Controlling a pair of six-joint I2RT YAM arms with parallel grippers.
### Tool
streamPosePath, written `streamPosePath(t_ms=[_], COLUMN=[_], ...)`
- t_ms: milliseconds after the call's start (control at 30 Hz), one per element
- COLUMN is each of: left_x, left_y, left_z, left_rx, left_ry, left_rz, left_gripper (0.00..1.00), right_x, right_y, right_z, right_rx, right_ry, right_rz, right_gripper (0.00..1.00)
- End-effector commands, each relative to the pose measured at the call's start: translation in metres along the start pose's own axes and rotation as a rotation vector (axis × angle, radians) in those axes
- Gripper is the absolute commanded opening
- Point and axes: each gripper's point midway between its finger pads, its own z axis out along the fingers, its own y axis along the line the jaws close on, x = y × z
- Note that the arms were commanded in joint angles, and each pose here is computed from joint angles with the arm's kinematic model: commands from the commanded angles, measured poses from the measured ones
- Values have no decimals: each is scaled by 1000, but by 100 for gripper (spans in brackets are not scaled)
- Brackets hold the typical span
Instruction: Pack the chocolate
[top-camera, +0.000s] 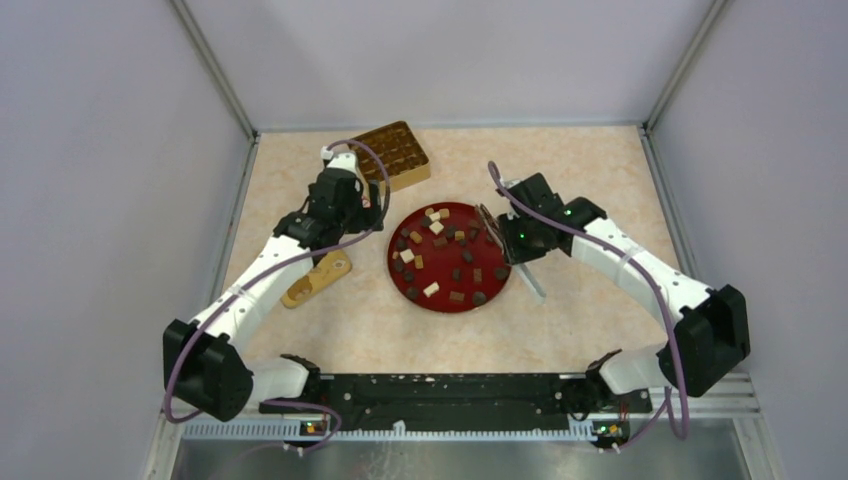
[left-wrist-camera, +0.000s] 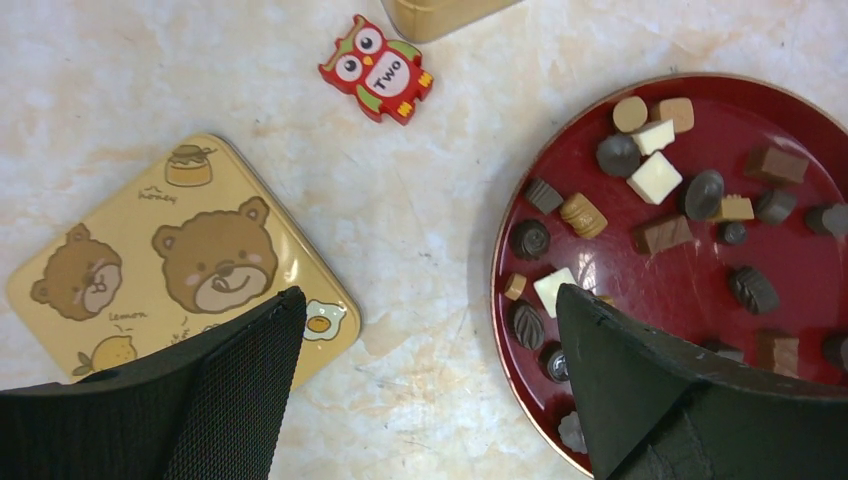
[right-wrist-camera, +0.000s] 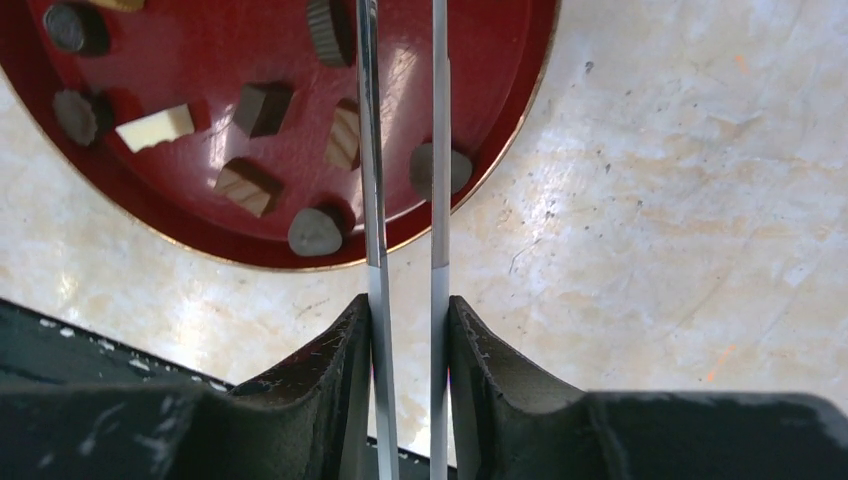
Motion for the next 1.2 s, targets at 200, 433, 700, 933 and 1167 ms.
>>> streamPosePath(t_ms=[200,433,700,933,1167], left_x=[-22,-14,-11,-11,-11], left_y=[13,14,15,14,15], left_z=[-8,-7,-6,-5,-5], left_rx=[-67,-68,-72,-66,-69], left_ry=[-55,-40,-36,-34,-36], left_rz=[2,-1,0,0,1], left_gripper=[99,99,99,99,99], right_x=[1,4,-1,-4,-3], right_y=[30,35,41,43,41], right_z=[-16,-15,-14,-6,-3], right_rx=[-67,-75,-83,-72,-50], right_ry=[-8,9,-5,-2,7], right_rz=[-90,-107,-118,-137,-156], right_gripper=[34,39,41,41,37])
